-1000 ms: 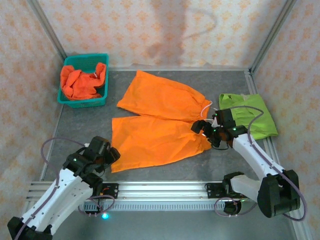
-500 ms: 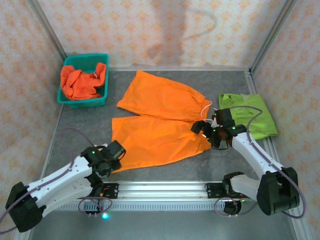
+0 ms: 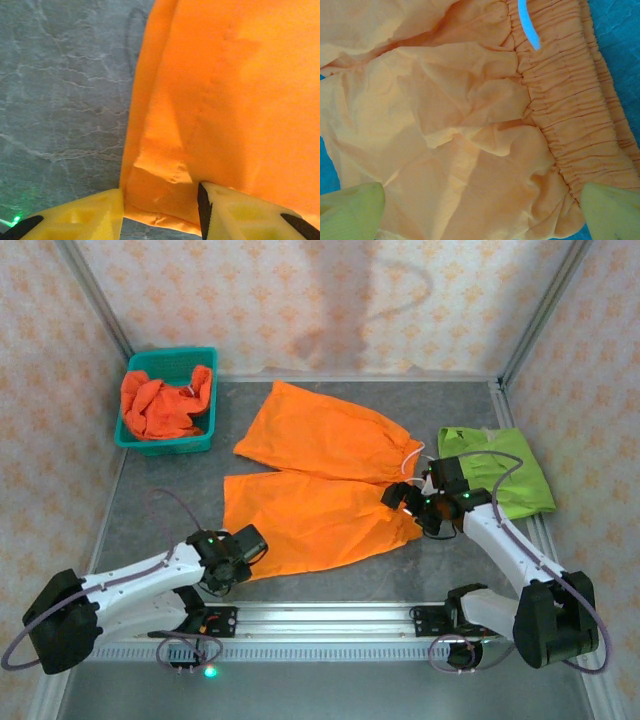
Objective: Fold and stack the shorts
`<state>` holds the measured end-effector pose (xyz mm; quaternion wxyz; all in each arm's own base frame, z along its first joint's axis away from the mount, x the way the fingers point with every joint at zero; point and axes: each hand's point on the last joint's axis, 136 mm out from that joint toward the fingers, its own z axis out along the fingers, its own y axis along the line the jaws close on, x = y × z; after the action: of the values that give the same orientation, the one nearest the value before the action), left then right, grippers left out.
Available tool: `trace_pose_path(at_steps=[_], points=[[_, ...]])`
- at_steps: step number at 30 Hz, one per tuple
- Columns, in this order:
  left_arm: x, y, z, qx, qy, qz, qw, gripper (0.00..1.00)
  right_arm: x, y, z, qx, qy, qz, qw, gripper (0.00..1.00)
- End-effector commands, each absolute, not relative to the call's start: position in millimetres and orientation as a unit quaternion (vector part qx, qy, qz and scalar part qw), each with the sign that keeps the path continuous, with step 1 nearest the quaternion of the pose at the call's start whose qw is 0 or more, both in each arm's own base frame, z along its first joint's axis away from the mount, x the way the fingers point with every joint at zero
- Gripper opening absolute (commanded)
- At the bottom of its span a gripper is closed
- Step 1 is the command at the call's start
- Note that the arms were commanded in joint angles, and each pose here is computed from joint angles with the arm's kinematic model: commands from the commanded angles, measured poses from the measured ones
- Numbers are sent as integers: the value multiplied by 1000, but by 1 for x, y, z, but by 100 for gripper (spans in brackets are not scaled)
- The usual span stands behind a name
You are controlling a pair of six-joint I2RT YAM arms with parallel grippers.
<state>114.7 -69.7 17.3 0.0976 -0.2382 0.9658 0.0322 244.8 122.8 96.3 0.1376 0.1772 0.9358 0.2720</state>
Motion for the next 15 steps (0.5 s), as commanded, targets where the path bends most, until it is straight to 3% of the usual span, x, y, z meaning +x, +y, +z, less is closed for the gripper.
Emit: trace_pose_path(at_steps=[1,7,15], points=[[114,-68,9,-249,963,39,100,38,243,119,92,170,941,258,140,99],[110,-64,1,-248,963,47,96,32,242,119,91,171,942,255,137,99],[123,-60,20,-243,959,46,137,0,238,116,89,177,943,247,133,99]])
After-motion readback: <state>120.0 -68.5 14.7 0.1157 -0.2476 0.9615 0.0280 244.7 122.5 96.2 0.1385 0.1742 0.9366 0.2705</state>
